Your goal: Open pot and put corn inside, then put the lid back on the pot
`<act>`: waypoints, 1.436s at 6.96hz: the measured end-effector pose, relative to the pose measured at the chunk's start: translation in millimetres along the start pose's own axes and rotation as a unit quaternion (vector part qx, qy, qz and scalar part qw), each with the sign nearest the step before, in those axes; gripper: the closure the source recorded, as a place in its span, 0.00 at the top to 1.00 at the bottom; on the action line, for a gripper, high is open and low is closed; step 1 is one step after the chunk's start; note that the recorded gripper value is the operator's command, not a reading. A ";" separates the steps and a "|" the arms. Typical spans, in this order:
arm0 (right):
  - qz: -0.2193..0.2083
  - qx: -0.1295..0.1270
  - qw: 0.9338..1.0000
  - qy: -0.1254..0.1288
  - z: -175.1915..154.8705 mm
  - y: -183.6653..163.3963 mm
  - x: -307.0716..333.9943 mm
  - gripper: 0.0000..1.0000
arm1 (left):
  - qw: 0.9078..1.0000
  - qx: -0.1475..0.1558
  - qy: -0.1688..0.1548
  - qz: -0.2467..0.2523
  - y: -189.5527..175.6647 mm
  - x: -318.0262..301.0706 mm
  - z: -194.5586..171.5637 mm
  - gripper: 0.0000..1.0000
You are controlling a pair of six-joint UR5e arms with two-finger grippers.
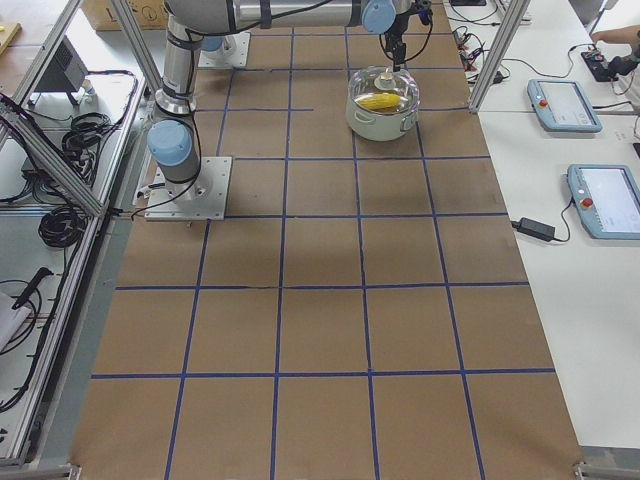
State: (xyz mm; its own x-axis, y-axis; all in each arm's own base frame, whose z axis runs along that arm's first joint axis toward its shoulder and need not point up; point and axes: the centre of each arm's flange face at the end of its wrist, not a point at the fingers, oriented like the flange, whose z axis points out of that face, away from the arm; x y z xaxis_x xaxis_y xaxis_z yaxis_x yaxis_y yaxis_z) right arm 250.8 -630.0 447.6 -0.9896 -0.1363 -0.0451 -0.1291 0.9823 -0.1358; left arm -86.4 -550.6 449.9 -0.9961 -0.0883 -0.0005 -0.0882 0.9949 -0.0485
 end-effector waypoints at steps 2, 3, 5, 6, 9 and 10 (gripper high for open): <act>0.029 -0.010 1.000 0.003 -35.7 15.0 42.9 1.00 | 1.000 0.000 0.000 0.000 0.7 0.0 -0.6 1.00; 0.039 -0.015 0.999 0.003 -48.1 23.4 56.6 1.00 | 1.000 0.001 0.000 0.000 1.3 0.2 -1.4 1.00; 0.048 -0.018 0.999 -0.001 -58.7 40.5 65.7 0.99 | 1.000 0.003 -0.001 0.001 1.5 0.5 -4.2 1.00; 0.049 -0.018 0.999 -0.001 -62.5 50.4 66.0 0.99 | 1.000 0.000 -0.001 0.001 2.2 0.6 -2.5 1.00; 0.038 -0.016 0.999 -0.001 -73.3 90.5 63.7 0.99 | 1.000 -0.003 -0.001 0.000 1.9 0.0 -0.7 1.00; 0.031 -0.017 0.999 -0.001 -74.4 104.9 62.6 0.97 | 1.000 -0.006 -0.001 0.000 0.7 -0.8 2.3 1.00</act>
State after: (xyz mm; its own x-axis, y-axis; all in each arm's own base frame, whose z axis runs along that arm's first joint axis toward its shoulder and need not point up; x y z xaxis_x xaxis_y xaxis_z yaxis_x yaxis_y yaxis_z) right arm 170.7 -525.9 504.2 -0.9956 -0.0759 -0.0550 -0.0702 0.9926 -0.0986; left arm -85.7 -550.0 447.6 -0.9961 -0.0884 -0.0034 -0.0883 0.9954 -0.0369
